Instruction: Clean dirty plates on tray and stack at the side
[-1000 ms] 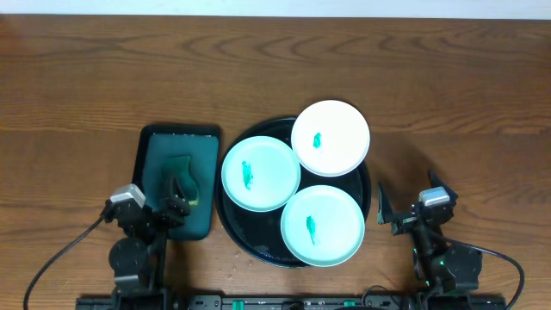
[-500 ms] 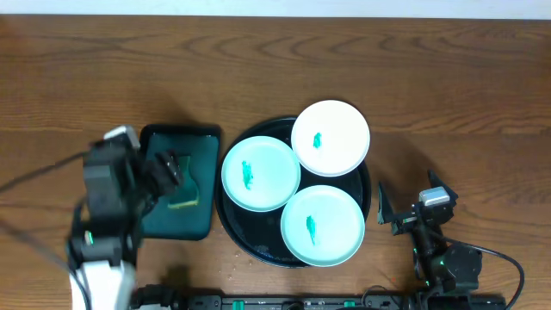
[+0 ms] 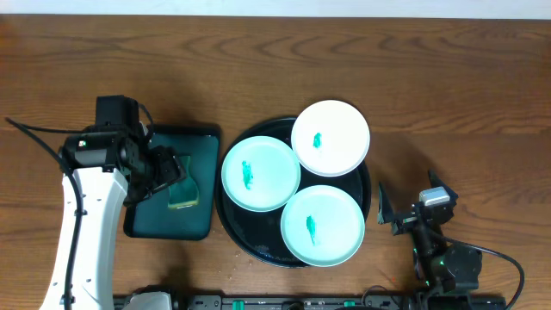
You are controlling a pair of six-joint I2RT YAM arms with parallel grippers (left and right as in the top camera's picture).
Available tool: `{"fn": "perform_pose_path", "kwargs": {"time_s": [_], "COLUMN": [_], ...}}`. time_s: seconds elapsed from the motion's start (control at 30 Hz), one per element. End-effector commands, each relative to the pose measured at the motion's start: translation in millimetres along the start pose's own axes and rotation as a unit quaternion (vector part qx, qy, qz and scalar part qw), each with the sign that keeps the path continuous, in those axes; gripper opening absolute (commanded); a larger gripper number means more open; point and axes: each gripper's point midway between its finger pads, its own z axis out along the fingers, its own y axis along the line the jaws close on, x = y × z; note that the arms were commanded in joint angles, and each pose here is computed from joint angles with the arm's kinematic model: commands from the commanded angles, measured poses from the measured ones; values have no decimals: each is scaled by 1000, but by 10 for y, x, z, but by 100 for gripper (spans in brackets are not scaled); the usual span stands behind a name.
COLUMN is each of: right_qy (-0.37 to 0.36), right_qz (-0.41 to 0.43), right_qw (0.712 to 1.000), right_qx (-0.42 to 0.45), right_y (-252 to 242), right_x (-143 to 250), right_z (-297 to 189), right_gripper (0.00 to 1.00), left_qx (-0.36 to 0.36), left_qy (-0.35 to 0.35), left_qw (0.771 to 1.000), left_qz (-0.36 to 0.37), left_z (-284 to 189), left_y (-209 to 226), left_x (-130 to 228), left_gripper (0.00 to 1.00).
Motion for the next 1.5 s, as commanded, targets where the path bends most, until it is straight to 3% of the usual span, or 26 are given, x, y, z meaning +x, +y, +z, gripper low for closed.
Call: {"fn": "perform_pose_path", "kwargs": {"time_s": [0.0,0.6,0.73,1.0,1.2,1.37,1.47], "right_qy": [3,-15,17,97,256,407,481], "right_qz": [-4,39,51,45,106,144,125], "right_qw": [1000,999,998,989,950,887,844], "right_qx": [6,-14,-44,-105,-144,-165,-202], "right_y": [-28,39,150,329,383,473,666], "right_x": [19,-70,-75,-712,-924,-781,-645], "right_z": [0,0,-51,-218,1,251,388], "right_gripper": [99,99,99,99,99,99,99], "left_qx": [7,9,10,14,14,14,14], "left_qy": [-6,-11,-14,-23,-24,-23,-24], "left_qw": [1000,1000,1000,1000,1000,1000,1000], "left_qz": [2,3,3,4,4,4,4], "left_z": [-61,-61,-62,-64,-64,-64,-64], "left_y": [-25,-35,-41,-60,-59,-59,-59], "left_x": [-37,-61,-77,-122,-122,-121,-122], "left_gripper": [79,79,79,79,79,79,79]}}
